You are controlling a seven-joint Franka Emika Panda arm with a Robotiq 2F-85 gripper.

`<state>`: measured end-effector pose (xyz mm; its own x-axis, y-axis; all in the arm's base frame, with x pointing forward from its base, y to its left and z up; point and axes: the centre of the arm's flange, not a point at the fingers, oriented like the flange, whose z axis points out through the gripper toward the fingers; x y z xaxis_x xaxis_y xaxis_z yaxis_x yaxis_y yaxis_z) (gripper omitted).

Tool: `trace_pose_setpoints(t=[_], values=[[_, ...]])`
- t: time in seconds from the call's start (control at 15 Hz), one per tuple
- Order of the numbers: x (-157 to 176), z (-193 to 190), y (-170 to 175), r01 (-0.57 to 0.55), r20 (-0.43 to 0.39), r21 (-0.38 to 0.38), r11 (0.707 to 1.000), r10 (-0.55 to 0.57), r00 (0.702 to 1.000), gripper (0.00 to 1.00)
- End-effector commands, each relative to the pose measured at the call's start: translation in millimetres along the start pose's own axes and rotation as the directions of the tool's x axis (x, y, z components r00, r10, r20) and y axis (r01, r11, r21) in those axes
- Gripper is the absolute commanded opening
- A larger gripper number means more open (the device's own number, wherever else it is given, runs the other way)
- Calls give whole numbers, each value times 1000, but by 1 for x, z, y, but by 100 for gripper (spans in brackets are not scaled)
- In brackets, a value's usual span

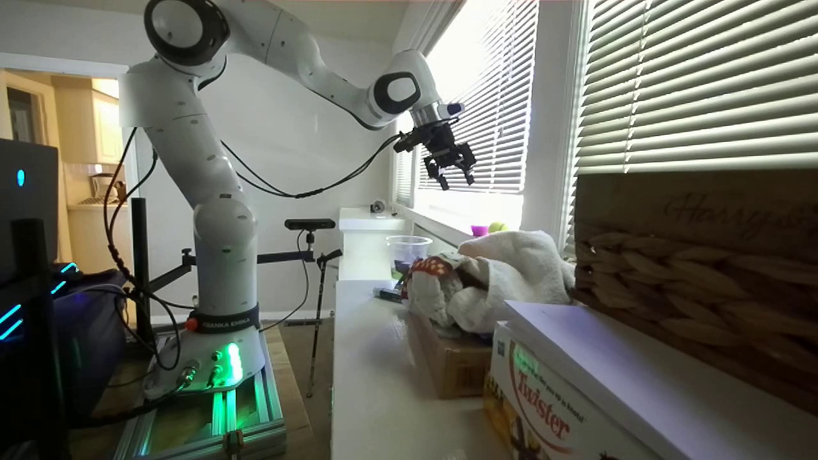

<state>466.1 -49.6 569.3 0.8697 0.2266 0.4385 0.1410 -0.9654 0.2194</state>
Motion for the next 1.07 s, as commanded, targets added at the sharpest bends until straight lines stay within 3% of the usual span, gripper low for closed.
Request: trace_pose_setpoints(t=[0.0,0.2,0.4,0.67,1.0], values=[[59,-12,8,-22,-115,-44,999,17,993,100],[89,-31,3,-29,-214,-89,996,10,977,100],[116,-49,-5,-105,-300,-119,987,65,952,100],[138,-63,-12,-221,-428,-173,960,129,895,100],[143,-50,-15,-281,-463,-176,944,173,870,100]])
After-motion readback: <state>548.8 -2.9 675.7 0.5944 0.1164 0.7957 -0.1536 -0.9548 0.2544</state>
